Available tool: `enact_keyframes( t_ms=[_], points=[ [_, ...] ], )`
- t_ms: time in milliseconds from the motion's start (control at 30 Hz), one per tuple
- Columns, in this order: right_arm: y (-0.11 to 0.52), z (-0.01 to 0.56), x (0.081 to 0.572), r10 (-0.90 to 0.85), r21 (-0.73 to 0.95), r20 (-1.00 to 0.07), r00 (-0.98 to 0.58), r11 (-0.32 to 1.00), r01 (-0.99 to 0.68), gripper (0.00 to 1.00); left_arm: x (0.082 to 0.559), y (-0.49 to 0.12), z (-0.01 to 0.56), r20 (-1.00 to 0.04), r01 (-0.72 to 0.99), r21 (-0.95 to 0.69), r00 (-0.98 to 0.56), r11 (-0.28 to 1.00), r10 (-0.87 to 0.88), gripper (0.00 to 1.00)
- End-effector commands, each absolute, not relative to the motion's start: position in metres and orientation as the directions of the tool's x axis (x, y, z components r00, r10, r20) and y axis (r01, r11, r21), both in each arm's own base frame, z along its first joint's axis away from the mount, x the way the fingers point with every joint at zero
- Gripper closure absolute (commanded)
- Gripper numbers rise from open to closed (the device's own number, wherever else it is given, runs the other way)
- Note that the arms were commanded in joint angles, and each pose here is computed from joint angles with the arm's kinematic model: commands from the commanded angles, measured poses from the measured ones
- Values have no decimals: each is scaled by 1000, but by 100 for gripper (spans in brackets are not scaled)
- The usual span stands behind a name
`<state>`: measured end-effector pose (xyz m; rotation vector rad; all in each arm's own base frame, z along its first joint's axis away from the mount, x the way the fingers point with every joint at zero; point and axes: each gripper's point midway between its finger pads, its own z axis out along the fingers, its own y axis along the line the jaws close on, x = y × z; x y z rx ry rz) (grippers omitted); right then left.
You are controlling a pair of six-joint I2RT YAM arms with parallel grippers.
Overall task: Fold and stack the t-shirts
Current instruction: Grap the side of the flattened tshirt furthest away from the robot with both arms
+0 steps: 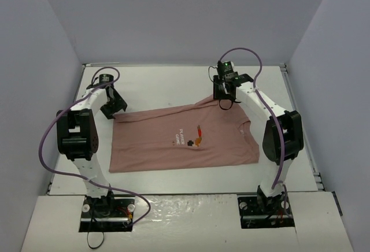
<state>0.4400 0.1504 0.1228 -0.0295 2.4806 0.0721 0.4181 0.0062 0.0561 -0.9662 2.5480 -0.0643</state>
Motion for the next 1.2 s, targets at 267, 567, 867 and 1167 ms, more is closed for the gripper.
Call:
enact_keyframes(
  t_ms=[267,567,867,1167],
  points=[
    [149,140,444,9,67,-659,-752,997,-47,66,410,23,98,-446,-659,-213,-591,721,-672,48],
    [149,136,442,6,67,-654,-757,996,-50,66,414,21,81,-409,-670,-202,-605,714,-683,51],
    [148,134,441,8,69,-652,-758,996,-50,66,413,18,76,-391,-674,-207,-608,709,-691,58],
    [148,132,441,8,73,-650,-760,996,-51,66,404,20,70,-379,-683,-182,-615,707,-692,52]
  ],
)
